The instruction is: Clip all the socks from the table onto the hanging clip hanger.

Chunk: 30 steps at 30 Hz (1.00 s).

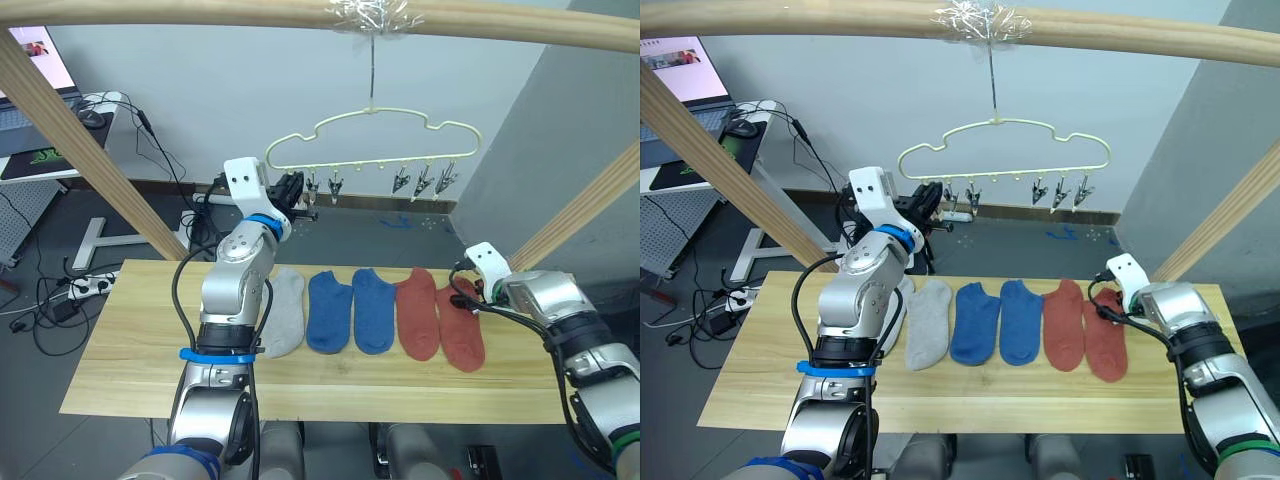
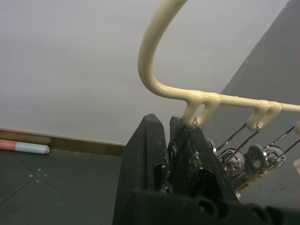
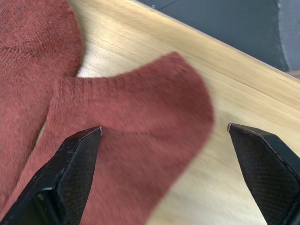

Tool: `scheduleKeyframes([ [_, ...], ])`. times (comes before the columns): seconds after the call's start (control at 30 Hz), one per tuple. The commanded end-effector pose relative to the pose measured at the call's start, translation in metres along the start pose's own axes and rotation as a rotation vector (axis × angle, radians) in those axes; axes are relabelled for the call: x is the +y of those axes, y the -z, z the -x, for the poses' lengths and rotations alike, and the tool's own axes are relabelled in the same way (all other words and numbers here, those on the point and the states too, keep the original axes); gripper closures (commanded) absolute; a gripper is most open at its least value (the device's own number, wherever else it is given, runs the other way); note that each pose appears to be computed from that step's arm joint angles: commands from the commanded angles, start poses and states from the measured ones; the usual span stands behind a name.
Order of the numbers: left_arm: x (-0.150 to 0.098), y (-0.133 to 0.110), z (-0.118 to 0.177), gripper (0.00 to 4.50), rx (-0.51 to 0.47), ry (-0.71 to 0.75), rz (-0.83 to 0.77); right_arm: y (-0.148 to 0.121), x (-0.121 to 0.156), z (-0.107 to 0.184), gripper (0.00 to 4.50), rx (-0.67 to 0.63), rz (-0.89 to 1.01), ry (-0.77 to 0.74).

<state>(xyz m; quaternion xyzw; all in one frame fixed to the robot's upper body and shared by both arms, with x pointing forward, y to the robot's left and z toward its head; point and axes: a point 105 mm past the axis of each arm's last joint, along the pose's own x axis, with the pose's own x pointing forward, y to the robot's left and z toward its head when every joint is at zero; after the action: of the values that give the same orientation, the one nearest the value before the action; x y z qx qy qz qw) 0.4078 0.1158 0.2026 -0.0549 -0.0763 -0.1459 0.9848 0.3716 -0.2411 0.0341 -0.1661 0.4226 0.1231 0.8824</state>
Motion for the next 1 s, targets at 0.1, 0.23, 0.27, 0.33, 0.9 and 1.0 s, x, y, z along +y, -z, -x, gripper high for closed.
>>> scheduleKeyframes([
  [0.1,-0.002,-0.011,0.003,4.38,-0.036,-0.003,-0.006,-0.001,-0.004,-0.004,0.0,0.005,0.024,0.004],
  [0.23,-0.002,-0.012,0.003,4.38,-0.035,-0.001,-0.01,0.009,-0.005,-0.009,0.0,0.04,0.036,0.007],
  [0.27,-0.002,-0.012,0.003,4.38,-0.035,-0.001,-0.009,0.012,-0.006,-0.009,0.0,0.047,0.043,0.004],
  [0.33,-0.003,-0.012,0.003,4.38,-0.034,0.001,-0.011,0.016,-0.006,-0.01,0.0,0.06,0.057,0.0],
  [0.9,0.002,-0.007,0.006,4.38,-0.004,0.018,0.012,0.022,-0.006,-0.009,4.45,0.067,0.041,-0.011],
  [1.0,0.006,-0.006,0.008,4.38,0.005,0.012,0.006,0.023,-0.005,-0.009,4.45,0.067,0.037,-0.012],
])
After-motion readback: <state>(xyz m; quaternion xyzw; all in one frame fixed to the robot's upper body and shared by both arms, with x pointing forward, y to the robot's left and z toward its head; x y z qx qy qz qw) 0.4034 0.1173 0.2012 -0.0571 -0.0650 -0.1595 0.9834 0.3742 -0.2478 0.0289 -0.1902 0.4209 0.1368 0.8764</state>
